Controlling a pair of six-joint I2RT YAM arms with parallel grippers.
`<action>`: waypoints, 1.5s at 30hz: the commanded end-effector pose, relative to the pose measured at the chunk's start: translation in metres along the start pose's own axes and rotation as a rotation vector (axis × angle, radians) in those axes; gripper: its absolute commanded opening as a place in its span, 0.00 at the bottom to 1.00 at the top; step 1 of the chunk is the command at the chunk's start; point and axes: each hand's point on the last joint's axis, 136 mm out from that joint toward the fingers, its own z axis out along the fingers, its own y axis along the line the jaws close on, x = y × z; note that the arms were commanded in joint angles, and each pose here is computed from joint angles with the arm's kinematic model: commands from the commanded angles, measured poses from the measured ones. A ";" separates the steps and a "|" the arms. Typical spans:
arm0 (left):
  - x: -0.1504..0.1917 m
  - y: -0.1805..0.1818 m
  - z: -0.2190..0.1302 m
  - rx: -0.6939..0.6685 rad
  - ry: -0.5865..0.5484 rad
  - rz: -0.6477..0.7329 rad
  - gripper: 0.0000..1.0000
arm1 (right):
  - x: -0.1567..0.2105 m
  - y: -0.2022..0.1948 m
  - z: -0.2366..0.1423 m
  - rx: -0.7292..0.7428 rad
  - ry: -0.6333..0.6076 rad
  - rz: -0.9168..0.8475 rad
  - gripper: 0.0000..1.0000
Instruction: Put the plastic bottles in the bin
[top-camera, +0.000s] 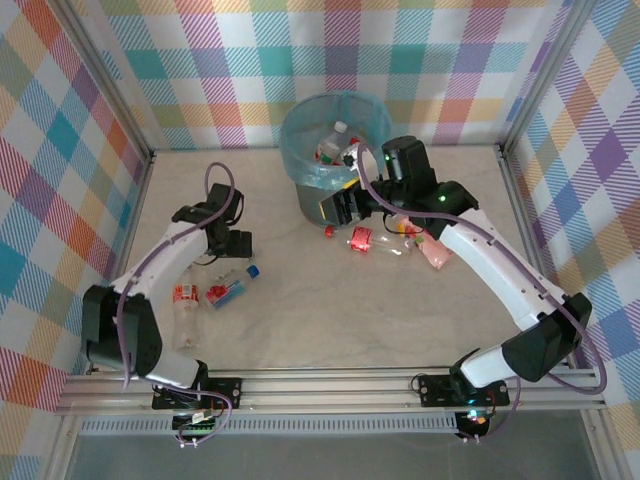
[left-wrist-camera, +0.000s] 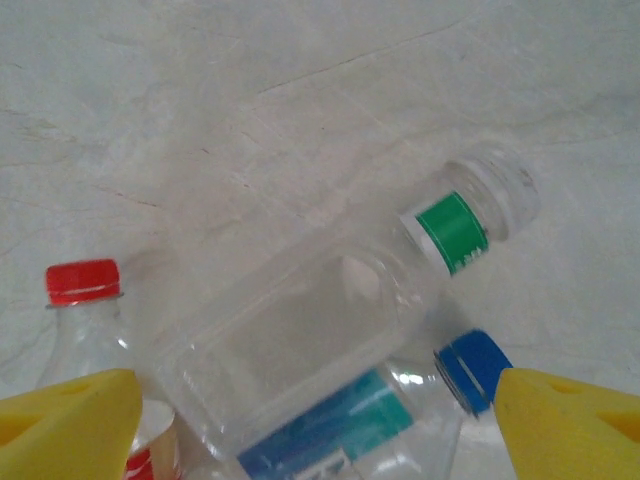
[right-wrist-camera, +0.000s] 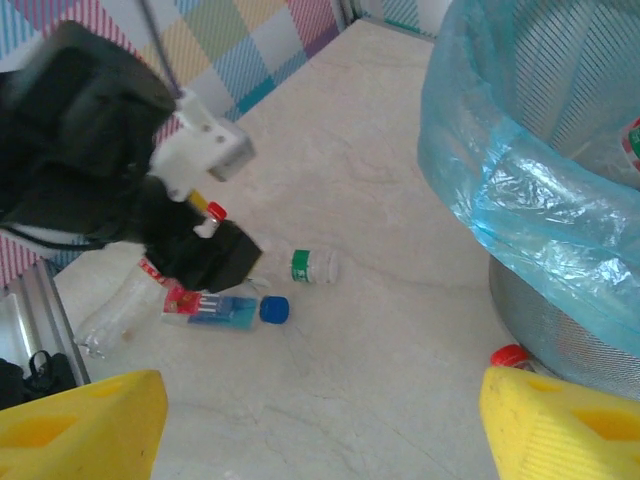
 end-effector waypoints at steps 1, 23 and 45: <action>-0.003 0.004 0.015 0.072 0.063 -0.020 0.93 | -0.014 0.018 -0.015 -0.060 -0.061 -0.016 0.83; 0.029 -0.005 0.066 0.114 0.279 -0.035 0.95 | -0.007 0.020 -0.019 -0.060 -0.047 -0.029 0.86; 0.000 -0.010 0.028 0.197 0.108 -0.051 0.67 | -0.016 0.022 -0.020 -0.070 -0.074 -0.001 0.86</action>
